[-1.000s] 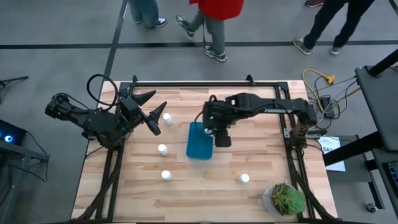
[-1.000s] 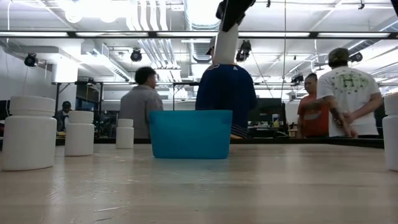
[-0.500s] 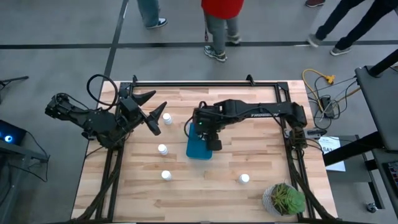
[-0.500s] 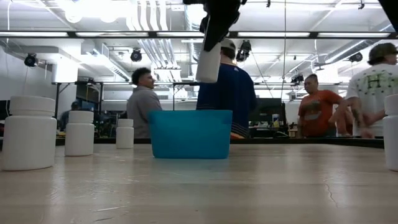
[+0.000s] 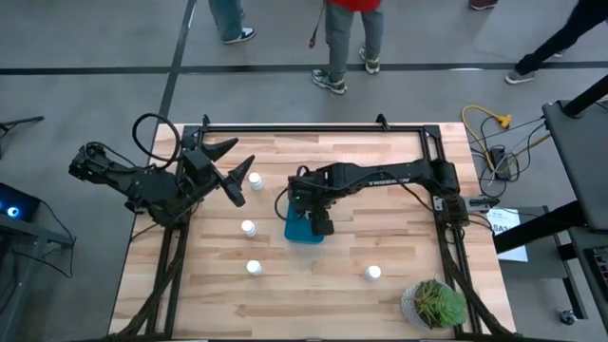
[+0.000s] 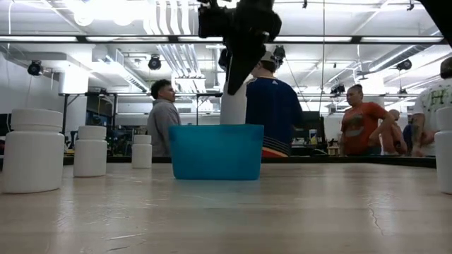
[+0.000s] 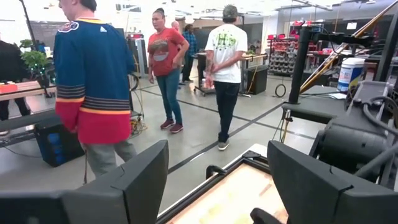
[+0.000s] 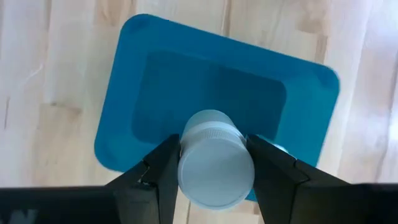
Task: Pick and place pill bottles into a basket
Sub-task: Put the white medicine bottle into the container
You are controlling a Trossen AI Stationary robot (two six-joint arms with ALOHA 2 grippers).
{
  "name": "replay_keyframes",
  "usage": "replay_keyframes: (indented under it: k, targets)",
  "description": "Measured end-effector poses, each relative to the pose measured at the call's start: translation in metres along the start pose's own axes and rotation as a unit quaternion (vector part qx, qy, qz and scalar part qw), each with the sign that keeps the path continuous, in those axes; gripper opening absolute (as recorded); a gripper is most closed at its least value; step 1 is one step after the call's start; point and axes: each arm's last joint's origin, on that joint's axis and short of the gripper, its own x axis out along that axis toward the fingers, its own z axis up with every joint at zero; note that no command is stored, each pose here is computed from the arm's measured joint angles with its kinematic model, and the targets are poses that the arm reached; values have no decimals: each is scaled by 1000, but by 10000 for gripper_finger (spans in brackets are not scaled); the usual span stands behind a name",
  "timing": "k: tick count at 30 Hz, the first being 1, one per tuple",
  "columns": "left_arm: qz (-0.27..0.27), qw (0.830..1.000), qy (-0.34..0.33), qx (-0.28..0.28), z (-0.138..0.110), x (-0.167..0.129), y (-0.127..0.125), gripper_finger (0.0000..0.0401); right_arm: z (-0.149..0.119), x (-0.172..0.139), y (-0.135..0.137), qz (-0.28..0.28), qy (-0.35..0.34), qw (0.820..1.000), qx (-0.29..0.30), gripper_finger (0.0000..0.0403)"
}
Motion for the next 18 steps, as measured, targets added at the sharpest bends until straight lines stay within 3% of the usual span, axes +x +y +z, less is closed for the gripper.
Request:
replay_keyframes:
  k: [8, 18]
  targets:
    - [0, 1000, 0, 0, 0, 0, 0, 256, -12, 21, 2, 5, 15, 1000, 4, 149]
    - [0, 1000, 0, 0, 0, 0, 0, 256, -13, 26, -5, 2, 2, 1000, 8, 149]
